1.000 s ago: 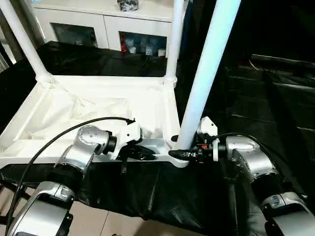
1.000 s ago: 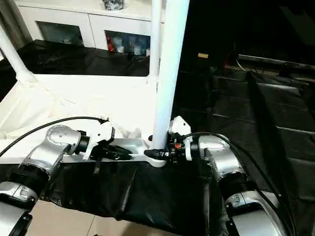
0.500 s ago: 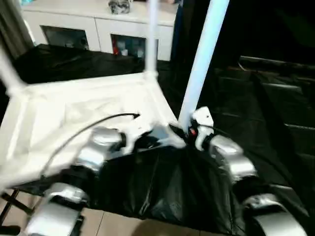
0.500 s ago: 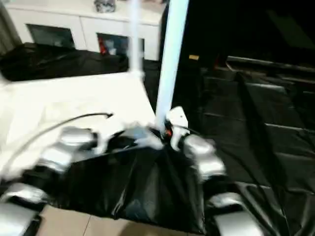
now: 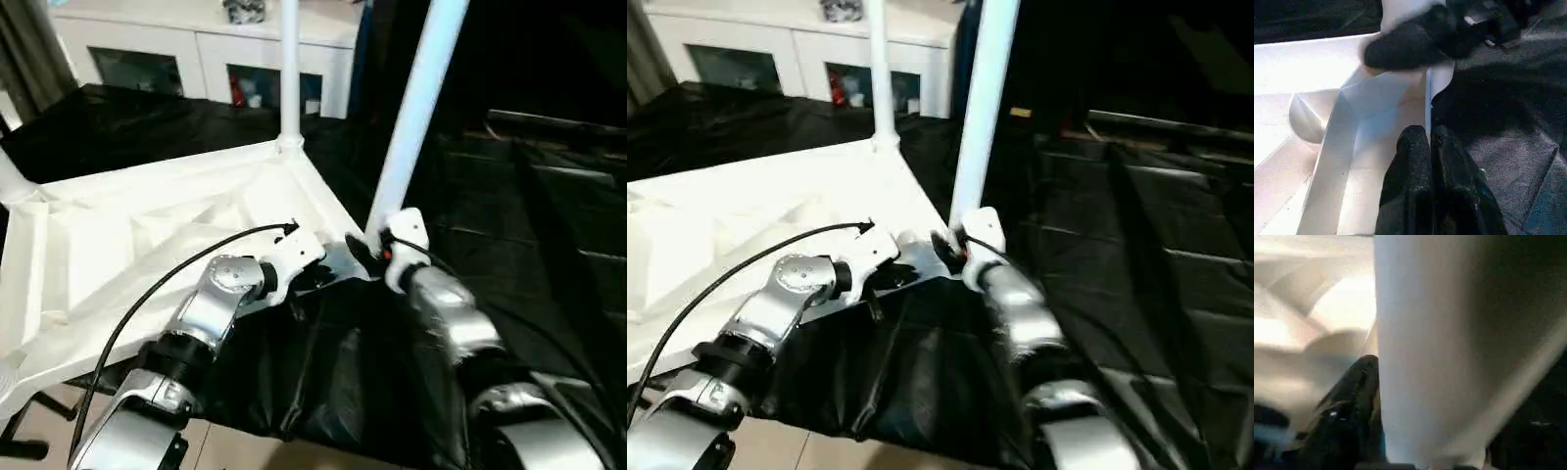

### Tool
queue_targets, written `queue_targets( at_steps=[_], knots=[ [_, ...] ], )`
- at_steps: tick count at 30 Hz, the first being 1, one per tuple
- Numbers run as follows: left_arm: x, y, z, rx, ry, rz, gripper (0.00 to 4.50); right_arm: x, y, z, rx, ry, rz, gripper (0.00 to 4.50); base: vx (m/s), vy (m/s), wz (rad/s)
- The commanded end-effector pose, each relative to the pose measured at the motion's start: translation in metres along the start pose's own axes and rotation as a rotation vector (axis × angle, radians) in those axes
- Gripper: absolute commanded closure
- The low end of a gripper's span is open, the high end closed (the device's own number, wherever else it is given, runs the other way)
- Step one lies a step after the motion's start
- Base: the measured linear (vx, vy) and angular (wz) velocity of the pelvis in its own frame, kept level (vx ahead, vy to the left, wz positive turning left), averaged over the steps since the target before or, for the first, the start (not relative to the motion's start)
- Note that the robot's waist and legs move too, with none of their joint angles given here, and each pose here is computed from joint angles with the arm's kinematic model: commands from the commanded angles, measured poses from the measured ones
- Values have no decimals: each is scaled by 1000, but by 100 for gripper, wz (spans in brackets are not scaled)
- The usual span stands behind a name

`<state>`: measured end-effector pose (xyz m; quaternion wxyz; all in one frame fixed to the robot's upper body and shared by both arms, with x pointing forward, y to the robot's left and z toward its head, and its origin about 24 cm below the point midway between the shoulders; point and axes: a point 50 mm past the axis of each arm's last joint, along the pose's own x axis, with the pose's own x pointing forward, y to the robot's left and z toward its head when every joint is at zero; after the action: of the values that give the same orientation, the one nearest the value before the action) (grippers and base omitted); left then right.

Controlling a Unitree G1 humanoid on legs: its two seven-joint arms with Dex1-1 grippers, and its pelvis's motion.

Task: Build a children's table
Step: Rotate leg to tighten

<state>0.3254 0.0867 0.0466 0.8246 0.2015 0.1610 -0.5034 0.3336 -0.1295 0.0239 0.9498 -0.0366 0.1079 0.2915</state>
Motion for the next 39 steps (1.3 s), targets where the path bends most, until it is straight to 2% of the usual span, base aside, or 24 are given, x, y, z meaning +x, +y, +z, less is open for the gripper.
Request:
queue_targets(
  at_steps=[1,2,5,7,14,19,23,27,34,39],
  knots=[
    [4,-11,-14,-37,33,-44,450,-14,-6,-6,-54,47,112,96,0,0,0],
    [4,-11,-14,-37,33,-44,450,-14,-6,-6,-54,47,112,96,0,0,0],
    [3,-13,-15,-35,29,-61,450,-46,-30,-4,-117,88,224,62,0,0,0],
    [2,-13,-15,-32,29,-66,450,-57,-38,-2,-134,98,250,52,0,0,0],
    [-1,-13,-17,-18,34,-93,450,-74,-46,4,-134,91,295,3,0,0,0],
    [-2,-16,-15,3,18,-145,450,-73,-42,7,-136,65,315,3,0,0,0],
    [-6,-23,-14,28,-13,-249,450,-63,-39,12,-164,44,290,3,0,0,0],
    [-13,-22,-20,47,12,-287,450,-54,-35,15,-173,46,321,3,0,0,0],
    [-26,-12,-29,73,65,-292,450,-41,-24,19,-152,60,438,75,0,0,0],
    [-30,-9,-31,77,75,-296,450,-36,-22,20,-158,75,467,119,0,0,0]
  ],
)
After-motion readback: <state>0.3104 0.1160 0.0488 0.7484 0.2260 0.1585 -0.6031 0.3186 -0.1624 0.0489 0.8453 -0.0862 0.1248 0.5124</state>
